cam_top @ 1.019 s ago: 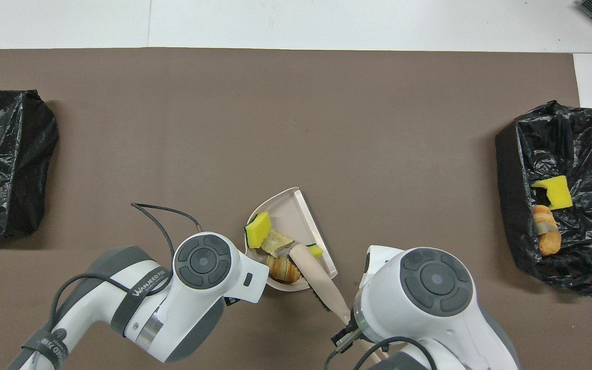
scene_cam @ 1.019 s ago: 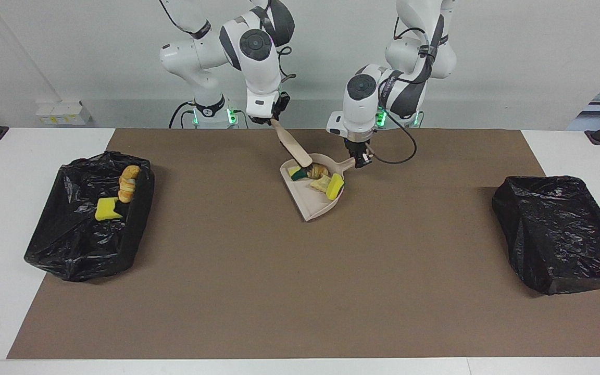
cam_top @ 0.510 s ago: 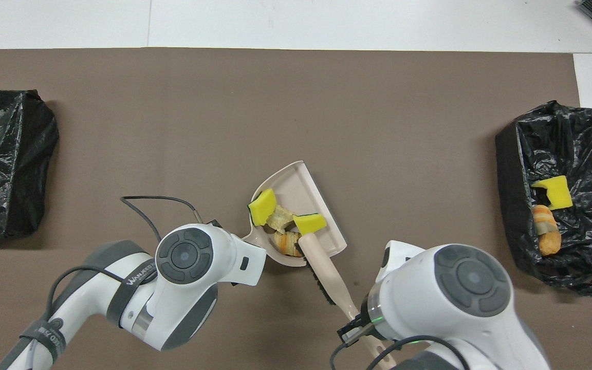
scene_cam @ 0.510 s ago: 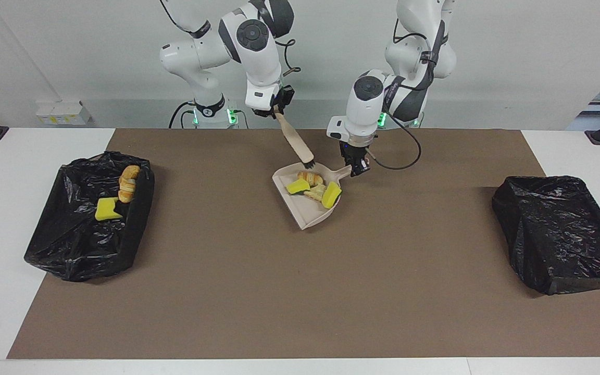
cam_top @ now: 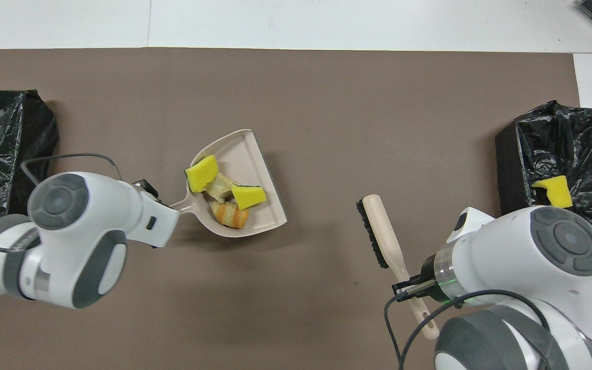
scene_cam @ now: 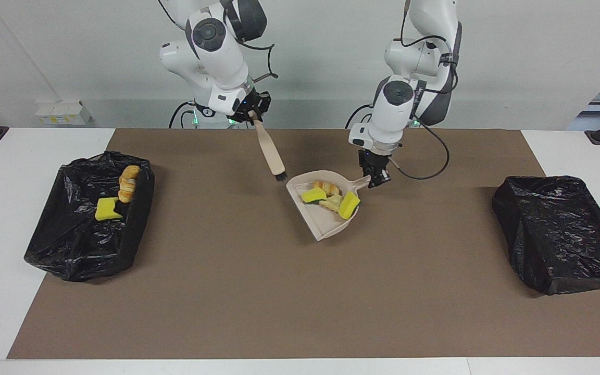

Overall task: Sweep and dump trash in bin
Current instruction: 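Carry the loaded dustpan with the left gripper to the black bag, then tip the dustpan over the black bag with the left gripper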

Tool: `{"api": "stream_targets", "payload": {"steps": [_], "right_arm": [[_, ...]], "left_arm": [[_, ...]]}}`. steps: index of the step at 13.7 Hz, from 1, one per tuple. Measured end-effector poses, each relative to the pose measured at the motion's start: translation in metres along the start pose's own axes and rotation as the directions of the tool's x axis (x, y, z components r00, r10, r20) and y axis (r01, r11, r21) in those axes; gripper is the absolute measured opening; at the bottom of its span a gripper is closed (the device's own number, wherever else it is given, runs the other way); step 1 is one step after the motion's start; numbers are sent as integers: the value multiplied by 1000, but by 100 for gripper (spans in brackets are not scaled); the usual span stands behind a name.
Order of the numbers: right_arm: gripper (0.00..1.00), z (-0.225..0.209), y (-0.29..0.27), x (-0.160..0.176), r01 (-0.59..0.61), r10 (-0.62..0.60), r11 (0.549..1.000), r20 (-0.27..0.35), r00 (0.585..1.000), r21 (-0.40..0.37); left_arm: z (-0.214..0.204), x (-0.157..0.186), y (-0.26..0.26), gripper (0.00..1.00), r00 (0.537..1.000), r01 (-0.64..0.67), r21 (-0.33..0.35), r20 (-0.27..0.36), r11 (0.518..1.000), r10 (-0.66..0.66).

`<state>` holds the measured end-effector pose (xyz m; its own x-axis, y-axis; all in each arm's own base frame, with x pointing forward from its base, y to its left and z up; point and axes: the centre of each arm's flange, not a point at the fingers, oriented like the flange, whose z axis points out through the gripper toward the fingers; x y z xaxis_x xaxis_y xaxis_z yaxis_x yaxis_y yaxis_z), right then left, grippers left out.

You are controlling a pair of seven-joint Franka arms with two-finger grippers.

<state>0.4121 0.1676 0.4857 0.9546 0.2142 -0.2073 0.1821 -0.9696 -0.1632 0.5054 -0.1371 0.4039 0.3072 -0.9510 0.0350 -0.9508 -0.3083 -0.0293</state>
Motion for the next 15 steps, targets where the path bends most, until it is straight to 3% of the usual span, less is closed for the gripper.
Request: {"api": "stream_targets", "payload": {"steps": [6,9,15], "right_arm": [[26,23,-72,-10,-94,92,995,-49,995,-35],[26,56,-133,-19,-135,132,990,-72,989,-41],[26,121,-201,-31,-164,160,985,-70,985,-52]], "left_arm": [[-98,-155,-106,32,1000,20,111,-16,994,-18],[-129,-224,-140,32,1000,-3,119,4,993,3],[-169,-350,-216,32,974,-146,155,196,977,115]]}}
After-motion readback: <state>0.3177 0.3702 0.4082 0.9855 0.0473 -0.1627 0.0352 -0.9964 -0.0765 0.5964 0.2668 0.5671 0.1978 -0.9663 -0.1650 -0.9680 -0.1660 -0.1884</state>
